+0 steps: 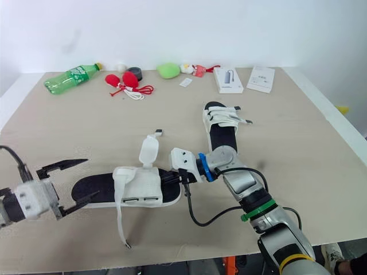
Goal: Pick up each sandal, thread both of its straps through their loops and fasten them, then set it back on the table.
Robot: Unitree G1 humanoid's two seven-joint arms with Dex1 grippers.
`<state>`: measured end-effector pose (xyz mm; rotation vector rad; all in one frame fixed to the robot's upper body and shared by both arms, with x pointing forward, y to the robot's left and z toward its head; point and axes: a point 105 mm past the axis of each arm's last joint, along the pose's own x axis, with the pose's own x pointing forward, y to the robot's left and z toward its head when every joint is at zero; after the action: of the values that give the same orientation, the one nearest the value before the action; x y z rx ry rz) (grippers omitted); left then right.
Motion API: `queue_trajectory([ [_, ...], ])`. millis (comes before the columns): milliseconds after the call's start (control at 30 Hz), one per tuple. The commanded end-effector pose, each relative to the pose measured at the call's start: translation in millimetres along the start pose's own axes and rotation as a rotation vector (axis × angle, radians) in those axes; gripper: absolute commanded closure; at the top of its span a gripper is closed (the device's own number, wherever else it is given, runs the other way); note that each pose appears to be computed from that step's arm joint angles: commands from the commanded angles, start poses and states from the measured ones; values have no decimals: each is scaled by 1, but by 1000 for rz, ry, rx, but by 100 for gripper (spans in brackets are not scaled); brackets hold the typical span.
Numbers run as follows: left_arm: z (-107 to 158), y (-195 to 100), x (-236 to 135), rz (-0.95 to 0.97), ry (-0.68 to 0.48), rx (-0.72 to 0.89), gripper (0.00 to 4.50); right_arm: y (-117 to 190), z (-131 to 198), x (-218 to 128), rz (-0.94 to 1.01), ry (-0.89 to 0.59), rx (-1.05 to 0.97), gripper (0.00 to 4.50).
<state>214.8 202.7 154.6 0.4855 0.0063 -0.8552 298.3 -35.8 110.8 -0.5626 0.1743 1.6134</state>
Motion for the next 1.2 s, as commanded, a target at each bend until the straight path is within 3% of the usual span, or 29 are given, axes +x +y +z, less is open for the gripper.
queue_trajectory([
  [33,12,-27,-1,-155,-4,-331,7,2,-19,0,9,82,42,450],
  [233,23,-62,-8,-357,43,-543,7,3,-18,-1,12,81,44,450],
  [367,10,-85,-8,-427,118,-571,7,3,-18,-2,10,84,46,450],
  [600,-16,-91,-8,-415,184,-597,7,5,-19,-4,5,92,53,450],
  [833,-26,-93,14,-423,130,-672,7,8,-19,-4,7,94,60,450],
  [1100,-4,-89,39,-523,7,-810,7,6,-18,-6,-4,102,57,450],
  [1200,-8,-90,38,-562,38,-830,142,7,-18,-7,-4,106,58,450],
])
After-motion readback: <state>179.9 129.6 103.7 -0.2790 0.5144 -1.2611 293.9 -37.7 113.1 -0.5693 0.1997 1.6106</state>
